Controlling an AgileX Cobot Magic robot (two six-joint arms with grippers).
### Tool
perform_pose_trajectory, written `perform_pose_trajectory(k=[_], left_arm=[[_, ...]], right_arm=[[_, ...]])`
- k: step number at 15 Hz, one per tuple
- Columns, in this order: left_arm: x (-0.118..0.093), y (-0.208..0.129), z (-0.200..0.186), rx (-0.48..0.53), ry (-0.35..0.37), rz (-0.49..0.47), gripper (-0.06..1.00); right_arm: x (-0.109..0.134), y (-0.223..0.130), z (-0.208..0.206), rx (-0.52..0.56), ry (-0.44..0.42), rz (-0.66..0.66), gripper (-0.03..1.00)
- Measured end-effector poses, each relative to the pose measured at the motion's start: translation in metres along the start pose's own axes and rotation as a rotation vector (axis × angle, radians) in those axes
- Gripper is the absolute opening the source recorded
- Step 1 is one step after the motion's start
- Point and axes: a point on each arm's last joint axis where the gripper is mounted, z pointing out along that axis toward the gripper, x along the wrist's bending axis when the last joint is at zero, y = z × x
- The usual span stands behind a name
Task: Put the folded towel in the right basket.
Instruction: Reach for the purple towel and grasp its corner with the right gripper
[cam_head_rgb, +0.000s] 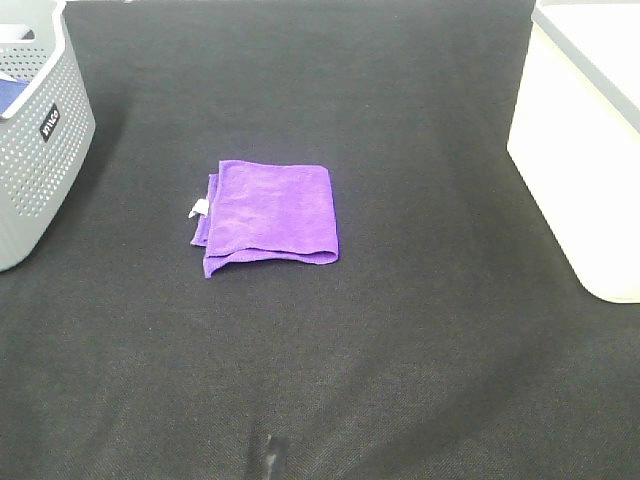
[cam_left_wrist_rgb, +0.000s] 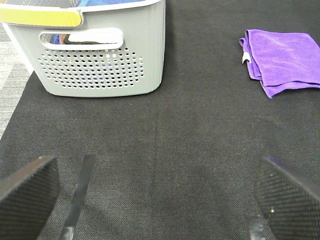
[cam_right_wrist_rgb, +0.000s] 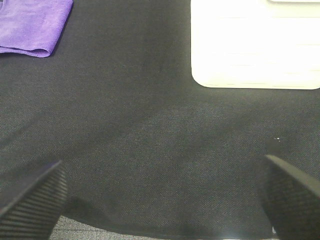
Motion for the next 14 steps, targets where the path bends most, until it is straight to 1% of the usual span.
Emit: perform_pose_trajectory(k=[14], left_arm=[[0.0, 0.0, 0.0, 0.0, 0.0, 0.0, 0.99]], right_arm=[[0.0, 0.0001, 0.0, -0.001, 0.0, 0.014, 0.98]])
